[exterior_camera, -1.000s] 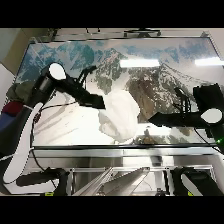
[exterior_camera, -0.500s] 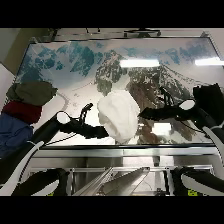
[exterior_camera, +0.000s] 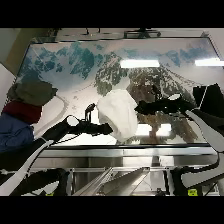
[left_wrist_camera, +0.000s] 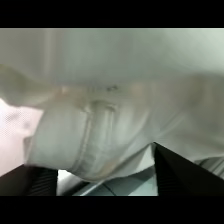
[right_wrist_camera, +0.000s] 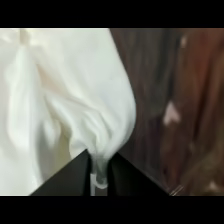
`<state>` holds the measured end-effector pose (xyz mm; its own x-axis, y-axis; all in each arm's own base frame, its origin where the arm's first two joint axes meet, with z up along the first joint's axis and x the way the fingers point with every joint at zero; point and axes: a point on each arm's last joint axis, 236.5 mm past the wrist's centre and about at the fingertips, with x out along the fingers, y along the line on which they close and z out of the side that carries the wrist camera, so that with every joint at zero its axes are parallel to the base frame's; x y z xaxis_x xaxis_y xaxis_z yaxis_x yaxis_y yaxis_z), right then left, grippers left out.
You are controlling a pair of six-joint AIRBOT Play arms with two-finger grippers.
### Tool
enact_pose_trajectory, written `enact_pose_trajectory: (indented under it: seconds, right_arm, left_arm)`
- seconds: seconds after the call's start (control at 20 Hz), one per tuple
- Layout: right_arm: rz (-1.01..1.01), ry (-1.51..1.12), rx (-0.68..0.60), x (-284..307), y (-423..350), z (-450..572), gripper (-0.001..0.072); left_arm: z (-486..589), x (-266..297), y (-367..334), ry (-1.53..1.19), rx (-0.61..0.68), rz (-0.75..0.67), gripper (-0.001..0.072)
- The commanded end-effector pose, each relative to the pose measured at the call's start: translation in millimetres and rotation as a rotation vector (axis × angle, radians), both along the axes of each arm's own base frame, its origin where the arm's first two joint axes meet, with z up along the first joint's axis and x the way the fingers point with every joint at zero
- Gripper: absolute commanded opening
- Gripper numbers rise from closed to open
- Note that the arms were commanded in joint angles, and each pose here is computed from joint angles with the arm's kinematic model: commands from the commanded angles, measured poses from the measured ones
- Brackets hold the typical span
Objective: Fold the shirts.
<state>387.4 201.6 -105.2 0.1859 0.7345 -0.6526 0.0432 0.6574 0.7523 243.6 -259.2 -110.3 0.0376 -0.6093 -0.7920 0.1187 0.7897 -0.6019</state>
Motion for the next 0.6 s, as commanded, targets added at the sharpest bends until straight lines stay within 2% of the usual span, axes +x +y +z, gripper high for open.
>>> enact_pose_trajectory:
  seconds: [0.0,0.05,0.35,0.55]
  right_arm:
    - [0.023,-0.029,0.082,7,14,15,0.0019]
    - [0.051,-0.053,0.093,6,15,23,0.0019]
    - [0.058,-0.301,0.153,28,-25,149,0.0018]
    - [-0.002,-0.555,0.134,5,-68,271,0.0018]
  left_arm:
    - [5,21,-13,-0.017,-0.011,-0.015,0.0113]
    - [13,23,-18,-0.023,-0.027,-0.039,0.0]
    - [130,36,-21,-0.129,-0.18,-0.15,-0.0001]
    - [270,58,28,-0.431,-0.254,-0.087,-0.0001]
